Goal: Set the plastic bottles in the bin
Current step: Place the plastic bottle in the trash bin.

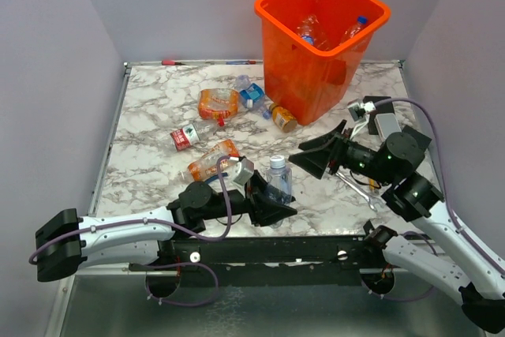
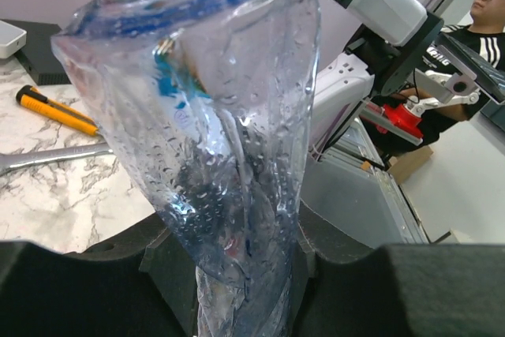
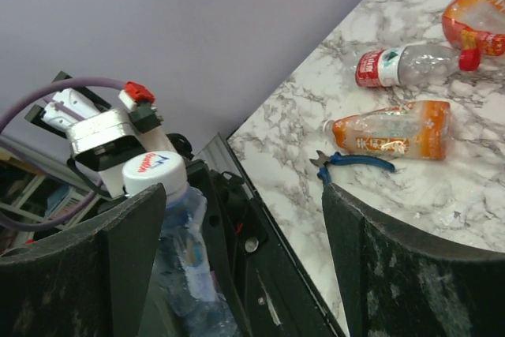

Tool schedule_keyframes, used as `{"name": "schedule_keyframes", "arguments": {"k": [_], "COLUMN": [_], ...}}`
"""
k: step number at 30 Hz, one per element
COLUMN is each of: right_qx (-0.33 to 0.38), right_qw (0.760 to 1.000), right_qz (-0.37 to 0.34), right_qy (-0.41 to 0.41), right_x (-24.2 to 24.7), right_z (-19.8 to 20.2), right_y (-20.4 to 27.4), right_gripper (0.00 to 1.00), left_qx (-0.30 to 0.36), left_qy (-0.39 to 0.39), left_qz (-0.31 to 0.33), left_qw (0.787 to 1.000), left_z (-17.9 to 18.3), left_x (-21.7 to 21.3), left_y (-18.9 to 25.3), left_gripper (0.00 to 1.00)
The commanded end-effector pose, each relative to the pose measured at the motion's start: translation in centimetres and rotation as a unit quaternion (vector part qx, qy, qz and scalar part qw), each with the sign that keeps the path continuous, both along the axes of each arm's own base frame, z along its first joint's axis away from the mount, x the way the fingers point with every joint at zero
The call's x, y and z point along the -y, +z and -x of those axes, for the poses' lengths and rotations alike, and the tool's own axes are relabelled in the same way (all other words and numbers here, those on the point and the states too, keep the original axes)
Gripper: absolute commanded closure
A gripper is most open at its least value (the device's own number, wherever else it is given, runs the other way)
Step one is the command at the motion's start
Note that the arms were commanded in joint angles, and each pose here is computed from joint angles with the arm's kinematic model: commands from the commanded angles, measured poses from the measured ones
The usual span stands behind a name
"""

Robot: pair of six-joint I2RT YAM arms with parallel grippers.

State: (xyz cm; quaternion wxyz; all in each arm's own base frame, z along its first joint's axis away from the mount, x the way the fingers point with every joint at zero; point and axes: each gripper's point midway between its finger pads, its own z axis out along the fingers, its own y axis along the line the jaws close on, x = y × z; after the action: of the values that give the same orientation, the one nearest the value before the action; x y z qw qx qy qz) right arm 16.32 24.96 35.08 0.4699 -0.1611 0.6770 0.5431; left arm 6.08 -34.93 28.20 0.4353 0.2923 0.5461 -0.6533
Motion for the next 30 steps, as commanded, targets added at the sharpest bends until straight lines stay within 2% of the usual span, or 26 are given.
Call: {"name": "schedule_keyframes", "arguments": {"k": [1, 6, 12, 14, 17, 18, 19, 20, 22, 23, 27, 30], "right_qx": [0.03, 0.019, -0.01, -0.019, -0.016, -0.016, -0.016, -0.015, -0.004, 0.004, 0.077, 0.153], "right_qw": [0.997, 0.997, 0.997, 0.997, 0.997, 0.997, 0.997, 0.997, 0.997, 0.998, 0.994, 0.966], "right_qz": [-0.044, -0.026, 0.006, 0.015, 0.011, 0.012, 0.012, 0.013, 0.017, 0.022, 0.052, 0.066], "right_qy": [0.053, 0.072, 0.082, 0.074, 0.069, 0.071, 0.074, 0.076, 0.069, 0.058, -0.054, -0.197], "right_x": [-1.0, -2.8, -4.4, -4.3, -4.2, -4.2, -4.2, -4.3, -4.0, -3.8, -0.9, 2.8], "right_z": [1.8, 1.5, 1.3, 1.3, 1.4, 1.5, 1.6, 1.6, 1.4, 1.2, -1.8, -5.6], "right_y": [2.7, 2.2, -0.1, -0.8, -0.7, -0.7, -0.6, -0.5, 0.3, 0.7, 6.6, 13.2], "right_gripper": [0.17, 0.17, 0.35, 0.45, 0.67, 0.78, 0.92, 0.99, 1.0, 1.0, 1.0, 1.0], "left_qx": [-0.002, 0.008, 0.017, 0.02, 0.022, 0.021, 0.018, 0.015, 0.005, 0.0, -0.013, -0.014], "left_qy": [0.012, 0.015, 0.03, 0.038, 0.048, 0.054, 0.064, 0.074, 0.103, 0.12, 0.206, 0.263], "left_qz": [-0.022, -0.036, -0.04, -0.04, -0.042, -0.042, -0.043, -0.043, -0.042, -0.041, -0.042, -0.033], "left_qw": [1.0, 0.999, 0.999, 0.998, 0.998, 0.997, 0.997, 0.996, 0.994, 0.992, 0.977, 0.964], "left_z": [-0.7, -1.0, -1.5, -1.8, -2.0, -2.2, -2.5, -2.9, -3.7, -4.2, -6.6, -7.8], "left_x": [0.5, 1.1, 1.0, 0.8, 0.5, 0.4, 0.3, 0.1, -0.4, -0.8, -3.5, -6.1], "left_y": [-0.5, -0.7, -0.5, -0.5, -0.5, -0.6, -0.6, -0.7, -0.6, -0.6, -0.4, 0.0], "left_gripper": [0.86, 0.86, 0.86, 0.86, 0.85, 0.79, 0.68, 0.49, 0.07, 0.02, 0.01, 0.01]}}
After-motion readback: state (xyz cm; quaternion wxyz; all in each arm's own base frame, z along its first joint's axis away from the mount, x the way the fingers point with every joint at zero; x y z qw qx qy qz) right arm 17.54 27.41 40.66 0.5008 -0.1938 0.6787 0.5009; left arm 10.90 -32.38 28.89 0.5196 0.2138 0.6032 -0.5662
